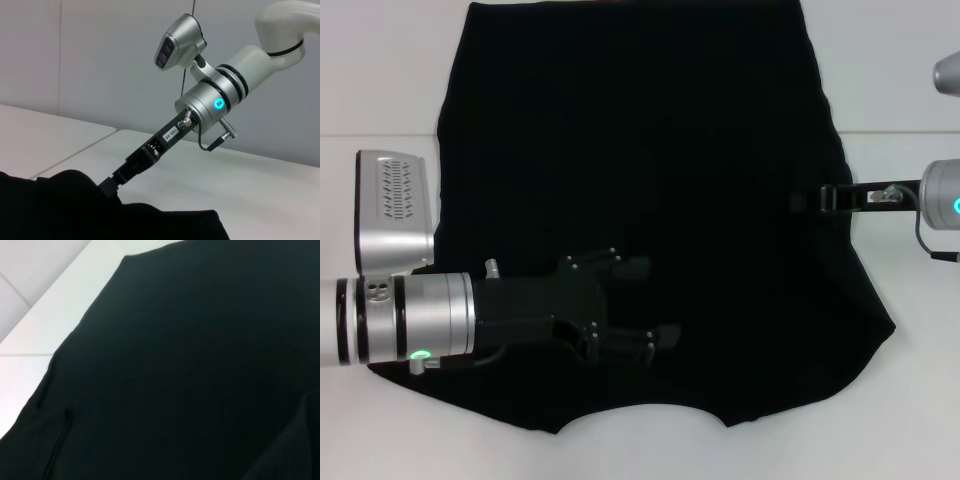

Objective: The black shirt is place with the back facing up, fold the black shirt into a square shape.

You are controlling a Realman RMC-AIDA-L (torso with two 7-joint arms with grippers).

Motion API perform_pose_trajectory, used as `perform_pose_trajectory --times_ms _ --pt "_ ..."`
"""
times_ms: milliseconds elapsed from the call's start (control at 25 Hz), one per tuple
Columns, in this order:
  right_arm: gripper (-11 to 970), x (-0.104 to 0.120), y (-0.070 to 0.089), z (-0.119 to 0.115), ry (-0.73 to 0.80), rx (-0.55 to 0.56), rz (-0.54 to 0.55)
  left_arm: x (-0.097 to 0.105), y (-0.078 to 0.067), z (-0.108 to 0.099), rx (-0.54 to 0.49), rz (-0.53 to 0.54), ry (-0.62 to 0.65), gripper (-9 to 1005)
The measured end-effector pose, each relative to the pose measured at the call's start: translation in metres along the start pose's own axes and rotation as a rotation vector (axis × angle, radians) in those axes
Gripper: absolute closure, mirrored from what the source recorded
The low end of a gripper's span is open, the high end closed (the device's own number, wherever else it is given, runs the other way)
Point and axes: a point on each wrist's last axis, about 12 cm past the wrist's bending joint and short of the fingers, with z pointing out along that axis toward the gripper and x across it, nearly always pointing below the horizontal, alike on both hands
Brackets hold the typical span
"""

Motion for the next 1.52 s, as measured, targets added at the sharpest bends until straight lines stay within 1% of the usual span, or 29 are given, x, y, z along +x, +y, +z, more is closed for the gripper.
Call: perform_pose_trajectory --times_ms 280,440,560,720,840,1080,1160,1320,1400,1480,1520 --pt "892 -0.001 0.016 0.007 0.056 -0.051 -0.059 0.0 0.002 -0.001 -0.013 0.0 0.006 47" --pt "888 -0.002 0.019 0.007 0.065 -0.07 -0.069 0.0 0.003 -0.002 -0.022 -0.002 0.005 48" --pt "749 -0.002 0.019 0.004 0.063 -0.076 -0.072 0.001 0.004 -0.003 -0.038 -0.009 -0.001 48" --pt "567 -0.001 0.016 -0.001 0.033 -0.092 -0.056 0.002 0.01 -0.013 -0.11 -0.045 -0.033 48" --pt "432 0.001 0.013 -0.006 0.002 -0.122 -0.057 0.004 0.017 -0.024 -0.177 -0.104 -0.054 48" --pt "338 0.008 0.016 -0.011 -0.05 -0.195 -0.09 0.01 0.024 -0.049 -0.281 -0.223 -0.099 48" --pt "194 0.011 0.018 -0.01 -0.057 -0.208 -0.101 0.013 0.025 -0.06 -0.311 -0.272 -0.1 48" --pt "131 0.014 0.023 -0.005 -0.07 -0.227 -0.106 0.017 0.024 -0.078 -0.359 -0.352 -0.098 48" --pt "100 0.015 0.027 -0.001 -0.079 -0.233 -0.11 0.021 0.023 -0.09 -0.397 -0.401 -0.098 48" --pt "68 0.014 0.029 0.001 -0.086 -0.229 -0.116 0.027 0.022 -0.106 -0.463 -0.464 -0.084 48" --pt "52 0.013 0.03 0.002 -0.088 -0.226 -0.118 0.029 0.022 -0.11 -0.481 -0.48 -0.076 48"
